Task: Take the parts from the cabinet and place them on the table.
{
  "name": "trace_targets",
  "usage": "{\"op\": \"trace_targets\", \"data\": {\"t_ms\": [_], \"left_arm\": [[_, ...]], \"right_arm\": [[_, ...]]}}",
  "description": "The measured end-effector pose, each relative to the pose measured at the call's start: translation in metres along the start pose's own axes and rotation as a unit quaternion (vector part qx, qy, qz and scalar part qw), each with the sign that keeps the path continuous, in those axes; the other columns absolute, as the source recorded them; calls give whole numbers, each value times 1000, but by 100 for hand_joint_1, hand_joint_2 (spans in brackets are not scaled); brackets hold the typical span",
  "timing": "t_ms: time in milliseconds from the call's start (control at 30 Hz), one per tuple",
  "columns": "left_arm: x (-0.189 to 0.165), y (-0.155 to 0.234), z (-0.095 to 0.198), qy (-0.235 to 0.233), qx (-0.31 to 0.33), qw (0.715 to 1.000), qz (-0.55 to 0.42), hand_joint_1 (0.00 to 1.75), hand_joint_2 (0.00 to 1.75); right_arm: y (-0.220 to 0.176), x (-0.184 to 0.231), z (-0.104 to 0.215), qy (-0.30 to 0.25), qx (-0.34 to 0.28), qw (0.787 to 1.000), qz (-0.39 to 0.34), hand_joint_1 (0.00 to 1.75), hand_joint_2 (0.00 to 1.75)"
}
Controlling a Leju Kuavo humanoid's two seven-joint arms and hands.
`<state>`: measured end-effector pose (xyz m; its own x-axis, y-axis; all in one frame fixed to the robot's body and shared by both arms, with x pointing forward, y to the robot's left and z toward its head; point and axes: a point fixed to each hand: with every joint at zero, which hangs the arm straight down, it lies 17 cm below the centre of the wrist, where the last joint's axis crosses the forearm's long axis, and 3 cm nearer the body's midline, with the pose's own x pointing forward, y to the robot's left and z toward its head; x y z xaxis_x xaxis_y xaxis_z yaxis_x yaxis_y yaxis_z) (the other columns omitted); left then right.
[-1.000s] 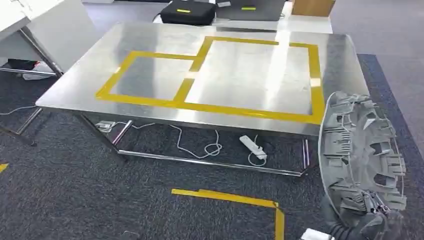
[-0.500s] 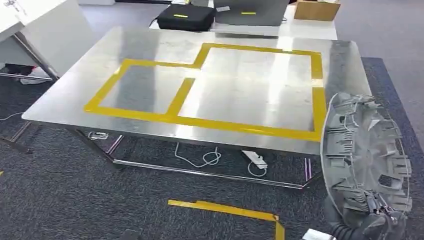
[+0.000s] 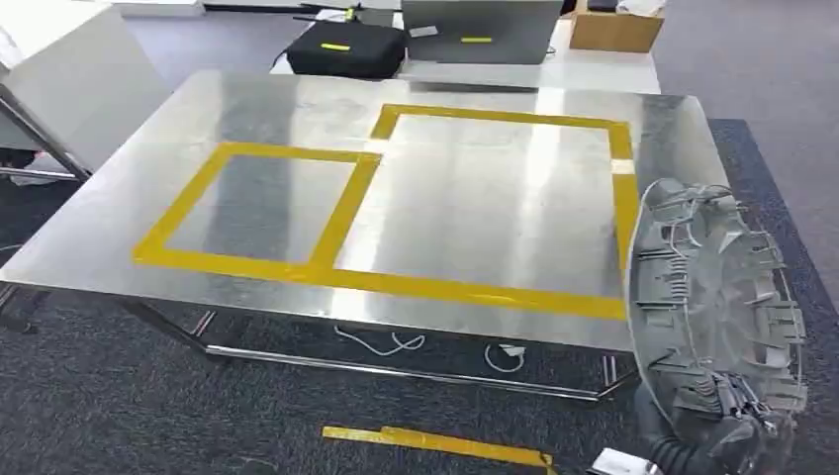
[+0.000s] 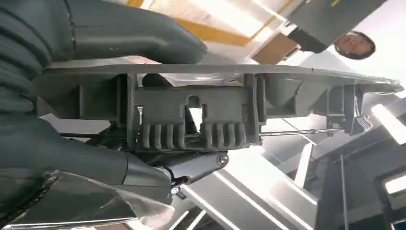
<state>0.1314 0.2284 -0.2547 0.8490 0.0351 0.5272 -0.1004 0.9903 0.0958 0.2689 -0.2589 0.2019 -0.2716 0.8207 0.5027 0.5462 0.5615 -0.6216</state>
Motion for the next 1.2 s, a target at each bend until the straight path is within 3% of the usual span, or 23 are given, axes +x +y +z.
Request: {"op": "trace_targets", "data": {"t_ms": [733, 933, 1067, 1200], "left_arm": [[7, -5, -1, -7, -10, 1000, 25, 0, 175], [14, -9, -2, -18, -33, 999, -2, 0, 175], [17, -15, -2, -25, -53, 998, -25, 0, 175], [18, -19, -1, -28, -64, 997, -39, 0, 175]], "right_arm": [[8, -4, -6, 9, 5, 1000, -1, 175, 175], [40, -59, -23, 64, 82, 994, -8, 175, 175], [72, -120, -43, 80, 163, 983, 34, 175, 175], [83, -162, -67, 90, 191, 974, 81, 175, 175]]}}
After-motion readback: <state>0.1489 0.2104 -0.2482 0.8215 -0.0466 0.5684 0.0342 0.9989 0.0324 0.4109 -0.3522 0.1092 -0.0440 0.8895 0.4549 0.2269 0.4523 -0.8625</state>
